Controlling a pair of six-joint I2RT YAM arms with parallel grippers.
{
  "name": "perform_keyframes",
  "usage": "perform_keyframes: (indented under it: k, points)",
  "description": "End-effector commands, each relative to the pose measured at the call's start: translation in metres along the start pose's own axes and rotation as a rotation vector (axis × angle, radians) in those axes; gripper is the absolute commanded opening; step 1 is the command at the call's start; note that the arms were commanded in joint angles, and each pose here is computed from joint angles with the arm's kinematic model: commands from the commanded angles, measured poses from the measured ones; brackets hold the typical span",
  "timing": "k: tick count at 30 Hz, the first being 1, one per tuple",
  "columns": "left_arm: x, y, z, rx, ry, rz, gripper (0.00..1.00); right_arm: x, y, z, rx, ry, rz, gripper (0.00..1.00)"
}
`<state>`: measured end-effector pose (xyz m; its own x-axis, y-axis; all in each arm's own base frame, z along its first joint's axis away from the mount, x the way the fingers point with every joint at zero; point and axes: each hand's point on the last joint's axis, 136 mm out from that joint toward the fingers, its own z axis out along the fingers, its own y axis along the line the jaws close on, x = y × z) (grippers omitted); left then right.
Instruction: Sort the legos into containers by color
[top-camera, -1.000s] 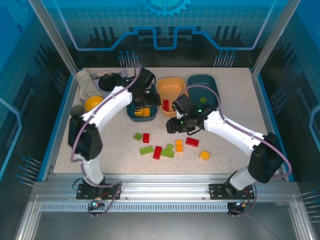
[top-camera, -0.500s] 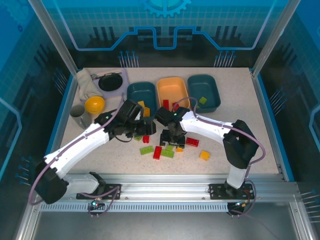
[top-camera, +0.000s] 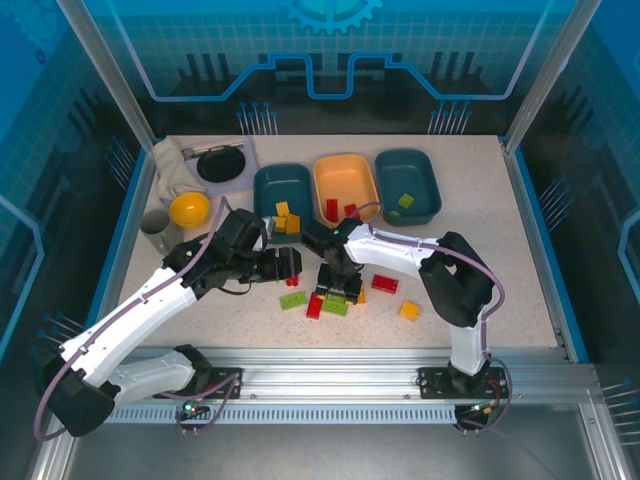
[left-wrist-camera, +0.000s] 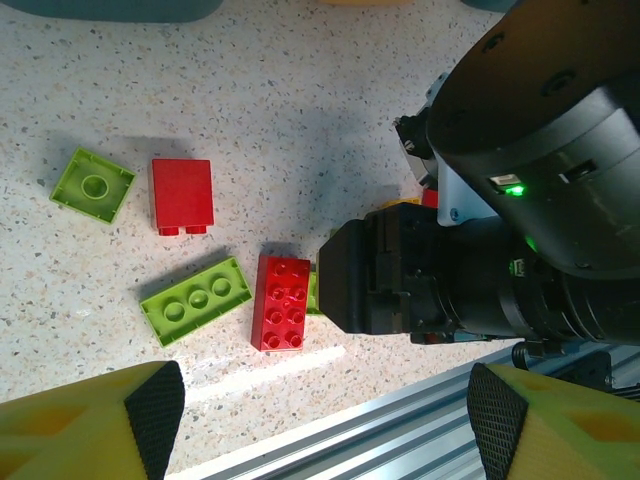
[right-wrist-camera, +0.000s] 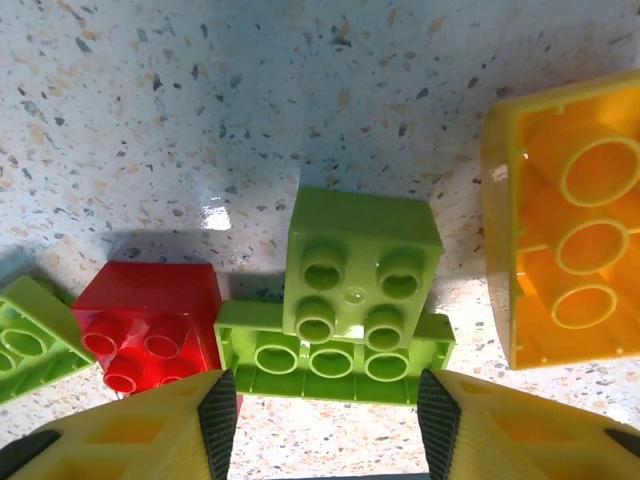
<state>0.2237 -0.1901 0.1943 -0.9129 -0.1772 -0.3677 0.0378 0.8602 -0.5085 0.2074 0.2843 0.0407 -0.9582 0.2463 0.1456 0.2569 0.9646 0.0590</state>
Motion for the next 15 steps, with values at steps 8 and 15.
perform_keyframes:
  k: [8,15]
  points:
    - [0.003,0.0,-0.004,0.008,0.003,-0.014,0.78,-0.017,-0.005,0.005,0.043,-0.022,0.032,0.48]
    - [0.002,-0.002,-0.004,0.011,0.005,-0.013,0.78,-0.024,-0.008,0.013,0.06,-0.02,0.031,0.45]
